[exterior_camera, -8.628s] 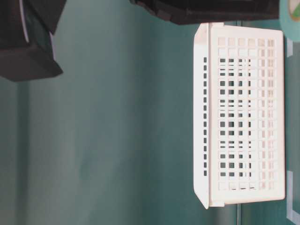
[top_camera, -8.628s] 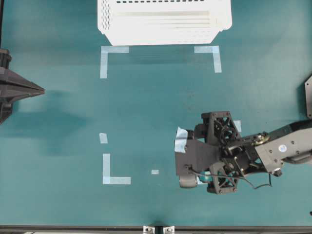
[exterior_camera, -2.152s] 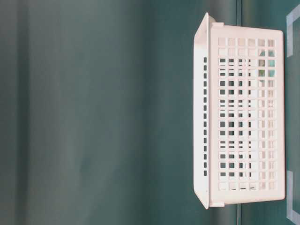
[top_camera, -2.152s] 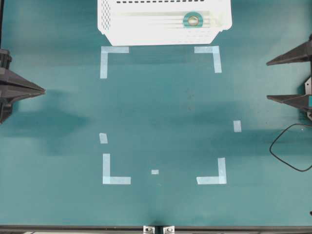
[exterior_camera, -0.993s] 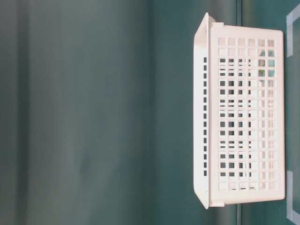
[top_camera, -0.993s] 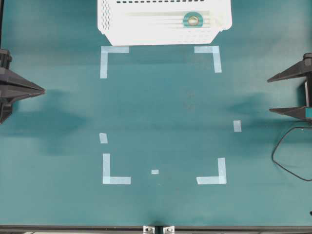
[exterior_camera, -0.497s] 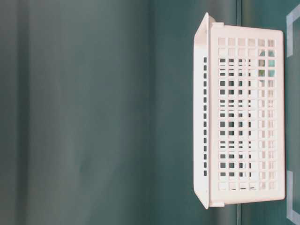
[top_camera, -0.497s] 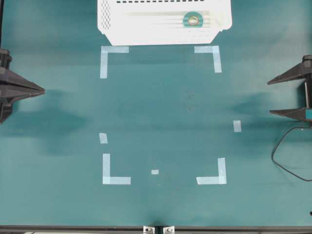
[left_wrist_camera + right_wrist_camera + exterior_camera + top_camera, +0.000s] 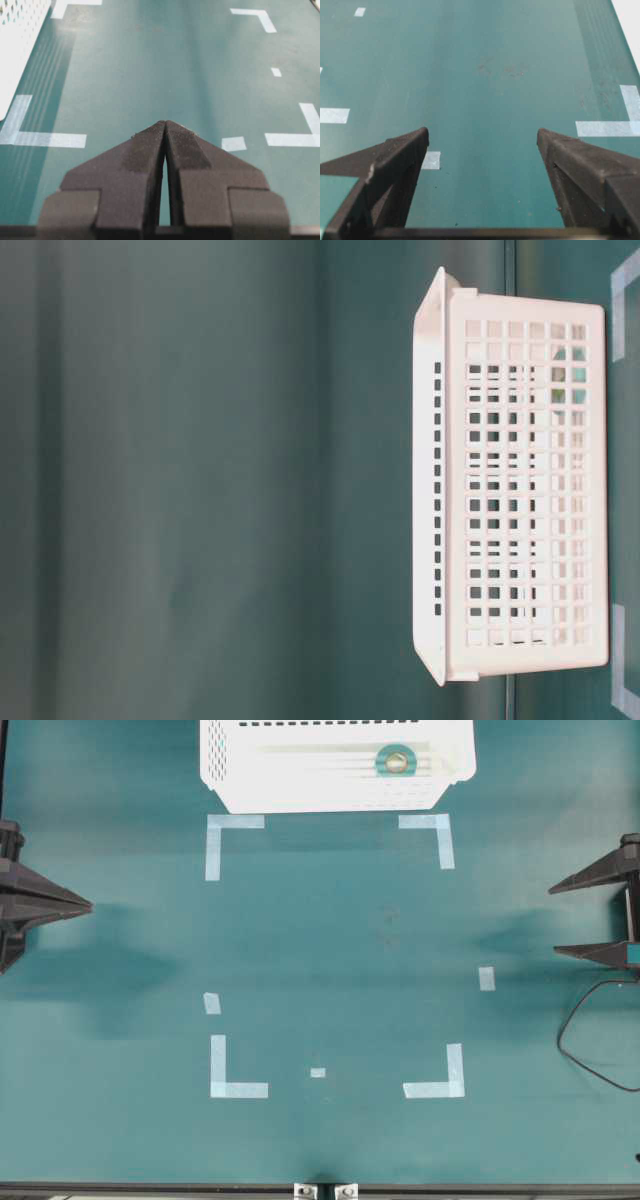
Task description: Put the tape into the white basket.
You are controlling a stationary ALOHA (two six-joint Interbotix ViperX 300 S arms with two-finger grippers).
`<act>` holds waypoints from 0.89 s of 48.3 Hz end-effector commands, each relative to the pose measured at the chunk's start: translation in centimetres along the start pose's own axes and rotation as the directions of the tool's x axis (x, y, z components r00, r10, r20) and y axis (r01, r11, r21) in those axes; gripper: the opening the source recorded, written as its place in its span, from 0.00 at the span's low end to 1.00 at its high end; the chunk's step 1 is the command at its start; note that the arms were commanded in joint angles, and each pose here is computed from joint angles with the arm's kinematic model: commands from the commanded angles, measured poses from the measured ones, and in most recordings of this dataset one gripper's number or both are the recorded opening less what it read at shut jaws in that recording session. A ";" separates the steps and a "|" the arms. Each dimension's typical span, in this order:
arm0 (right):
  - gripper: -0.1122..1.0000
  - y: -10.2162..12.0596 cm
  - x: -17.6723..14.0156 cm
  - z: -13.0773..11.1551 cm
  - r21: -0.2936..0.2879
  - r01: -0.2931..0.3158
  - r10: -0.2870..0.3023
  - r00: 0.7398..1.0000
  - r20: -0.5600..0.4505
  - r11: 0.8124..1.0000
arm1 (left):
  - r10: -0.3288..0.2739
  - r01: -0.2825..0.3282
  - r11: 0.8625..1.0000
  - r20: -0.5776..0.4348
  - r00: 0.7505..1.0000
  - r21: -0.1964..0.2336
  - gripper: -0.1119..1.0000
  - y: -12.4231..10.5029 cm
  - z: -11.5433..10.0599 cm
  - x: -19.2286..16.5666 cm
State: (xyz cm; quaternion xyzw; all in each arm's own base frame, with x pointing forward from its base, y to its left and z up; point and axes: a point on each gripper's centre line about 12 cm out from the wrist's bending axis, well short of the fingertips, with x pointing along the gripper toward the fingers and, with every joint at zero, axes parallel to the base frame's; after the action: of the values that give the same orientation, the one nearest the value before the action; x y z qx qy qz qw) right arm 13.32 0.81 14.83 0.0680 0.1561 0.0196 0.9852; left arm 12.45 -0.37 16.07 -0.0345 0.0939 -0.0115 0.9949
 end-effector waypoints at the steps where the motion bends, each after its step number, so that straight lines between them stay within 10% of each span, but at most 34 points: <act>1: 0.95 0.1 0.0 0.5 0.001 -0.006 0.006 1.000 0.014 1.000 | -0.002 0.002 1.000 0.015 1.000 0.003 0.00 -0.1 0.6 0.0; 43: 0.95 0.4 0.0 0.1 -0.100 -0.036 0.040 0.998 0.043 0.994 | -0.002 0.002 1.000 0.015 1.000 0.003 0.00 -0.1 0.6 0.0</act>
State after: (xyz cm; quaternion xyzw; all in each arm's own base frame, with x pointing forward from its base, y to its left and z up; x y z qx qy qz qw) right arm 13.29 1.07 14.90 0.0325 0.1376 0.0377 0.9892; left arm 12.46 -0.37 16.09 -0.0338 0.0931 -0.0116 0.9950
